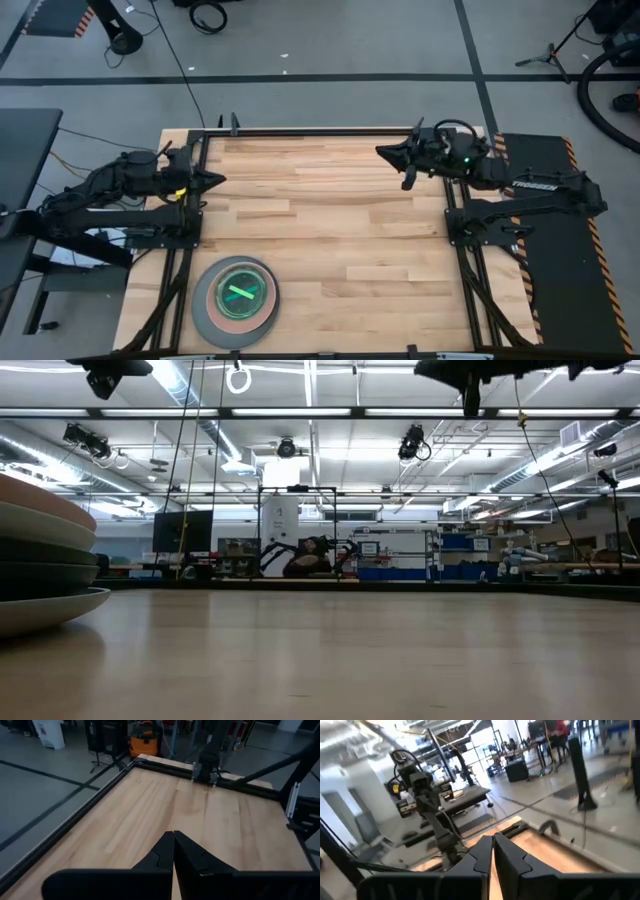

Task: Stack plastic plates
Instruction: Return to Home Position

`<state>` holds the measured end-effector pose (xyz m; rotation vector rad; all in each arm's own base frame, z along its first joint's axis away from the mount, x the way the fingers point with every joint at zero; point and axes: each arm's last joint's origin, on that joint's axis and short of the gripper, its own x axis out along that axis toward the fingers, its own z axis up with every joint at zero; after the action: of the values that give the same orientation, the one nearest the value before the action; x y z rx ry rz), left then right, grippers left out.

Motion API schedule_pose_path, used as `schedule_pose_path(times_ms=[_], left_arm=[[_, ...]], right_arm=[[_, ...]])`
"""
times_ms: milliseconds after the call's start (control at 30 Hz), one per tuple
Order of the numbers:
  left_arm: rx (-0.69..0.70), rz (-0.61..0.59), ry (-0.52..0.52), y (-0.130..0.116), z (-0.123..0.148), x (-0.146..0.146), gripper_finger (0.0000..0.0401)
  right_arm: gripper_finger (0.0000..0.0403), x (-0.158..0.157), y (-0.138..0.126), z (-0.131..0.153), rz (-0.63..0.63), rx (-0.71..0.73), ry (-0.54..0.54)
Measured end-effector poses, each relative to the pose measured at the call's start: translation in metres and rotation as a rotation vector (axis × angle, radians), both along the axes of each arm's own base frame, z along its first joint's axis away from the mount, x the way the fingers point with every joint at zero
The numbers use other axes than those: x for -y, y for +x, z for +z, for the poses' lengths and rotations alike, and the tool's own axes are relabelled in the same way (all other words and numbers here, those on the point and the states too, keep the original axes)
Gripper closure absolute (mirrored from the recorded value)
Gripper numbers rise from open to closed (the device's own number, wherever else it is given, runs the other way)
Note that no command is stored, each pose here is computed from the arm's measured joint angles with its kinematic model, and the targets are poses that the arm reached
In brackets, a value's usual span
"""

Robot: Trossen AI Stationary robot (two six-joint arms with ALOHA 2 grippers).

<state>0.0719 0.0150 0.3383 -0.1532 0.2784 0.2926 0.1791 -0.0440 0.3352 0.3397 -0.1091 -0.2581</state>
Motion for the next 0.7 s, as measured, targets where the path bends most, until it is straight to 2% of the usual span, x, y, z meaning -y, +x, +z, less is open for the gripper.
schedule_pose_path(times_ms=[133, 200, 367, 467, 533, 600, 700], left_arm=[[0.006, 0.007, -0.019, 0.0, 0.0, 0.0, 0.0388], [0.007, 0.008, -0.022, 0.0, 0.0, 0.0, 0.0388], [0.012, 0.014, -0.04, 0.0, 0.0, 0.0, 0.0388], [0.012, 0.014, -0.037, 0.0, 0.0, 0.0, 0.0388], [0.005, 0.021, 0.005, 0.0, 0.001, -0.001, 0.0388], [0.008, 0.025, 0.006, 0.0, 0.001, -0.001, 0.0388], [0.05, 0.033, -0.041, -0.001, 0.003, 0.0, 0.0388]], right_arm=[[0.0373, 0.0, -0.002, -0.024, 0.009, -0.018, 0.145], [0.0373, -0.002, -0.003, -0.037, 0.052, -0.057, 0.174], [0.0374, -0.01, -0.006, -0.061, 0.313, -0.125, 0.204], [0.0374, -0.017, -0.009, -0.057, 0.455, -0.067, 0.118], [0.0375, -0.022, -0.014, -0.048, 0.505, 0.003, 0.035], [0.0375, -0.025, -0.02, -0.044, 0.495, 0.033, -0.01], [0.0377, -0.028, -0.033, -0.039, 0.402, 0.054, -0.052]])
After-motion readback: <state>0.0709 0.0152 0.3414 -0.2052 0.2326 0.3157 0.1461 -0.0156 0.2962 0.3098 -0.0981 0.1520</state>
